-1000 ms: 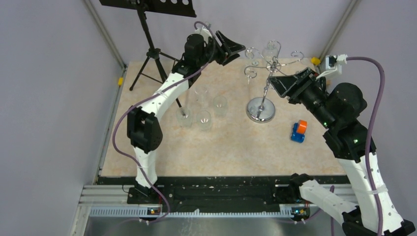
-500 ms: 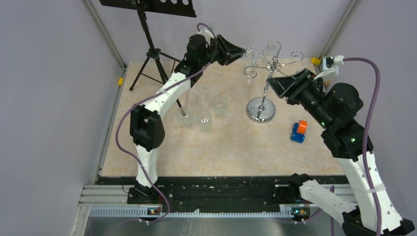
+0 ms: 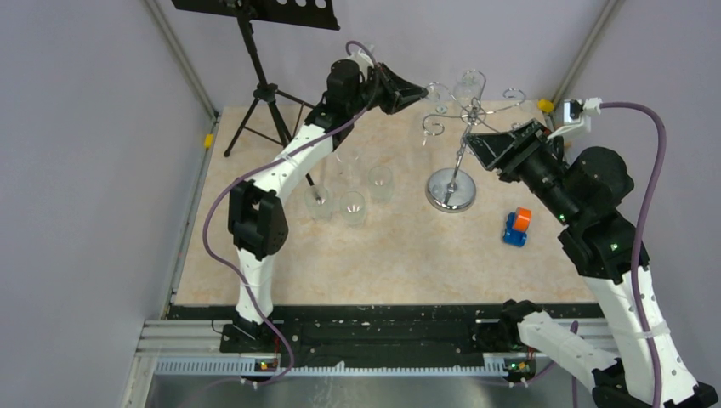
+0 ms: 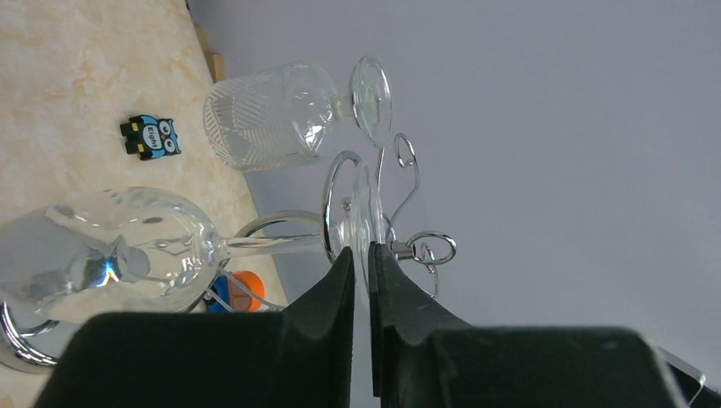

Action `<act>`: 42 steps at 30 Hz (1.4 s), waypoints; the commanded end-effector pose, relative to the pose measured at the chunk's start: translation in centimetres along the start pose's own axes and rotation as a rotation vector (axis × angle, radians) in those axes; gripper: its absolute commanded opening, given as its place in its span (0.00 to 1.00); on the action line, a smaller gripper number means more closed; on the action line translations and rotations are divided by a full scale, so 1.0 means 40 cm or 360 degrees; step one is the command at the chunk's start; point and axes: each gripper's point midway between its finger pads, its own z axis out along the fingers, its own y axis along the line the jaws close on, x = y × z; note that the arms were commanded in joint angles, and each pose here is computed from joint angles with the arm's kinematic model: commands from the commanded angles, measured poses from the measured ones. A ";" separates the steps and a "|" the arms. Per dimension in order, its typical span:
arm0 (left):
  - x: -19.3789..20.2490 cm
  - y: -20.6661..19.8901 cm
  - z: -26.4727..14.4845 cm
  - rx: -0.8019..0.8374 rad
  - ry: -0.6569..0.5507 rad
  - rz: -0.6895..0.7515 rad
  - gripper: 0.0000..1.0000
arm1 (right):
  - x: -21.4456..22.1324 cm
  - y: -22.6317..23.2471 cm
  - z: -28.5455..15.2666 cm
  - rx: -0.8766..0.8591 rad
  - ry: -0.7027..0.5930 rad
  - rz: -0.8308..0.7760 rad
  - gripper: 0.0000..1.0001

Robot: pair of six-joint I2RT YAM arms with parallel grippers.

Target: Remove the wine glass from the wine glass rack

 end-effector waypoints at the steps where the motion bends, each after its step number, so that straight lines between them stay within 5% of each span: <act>1: -0.020 -0.098 -0.007 0.0138 -0.0028 0.0075 0.07 | -0.017 0.015 -0.009 -0.0033 -0.0050 0.0005 0.50; 3: -0.021 -0.105 -0.010 0.0141 -0.0035 0.0079 0.00 | -0.017 0.015 -0.011 -0.0033 -0.0053 0.0007 0.50; 27: -0.091 -0.222 -0.028 0.0454 -0.0312 0.0181 0.00 | -0.022 0.014 -0.021 -0.0029 -0.0078 0.0018 0.50; 42: 0.037 -0.233 -0.046 0.0560 0.0071 0.0105 0.00 | -0.028 0.025 -0.029 -0.0062 -0.0097 0.0021 0.52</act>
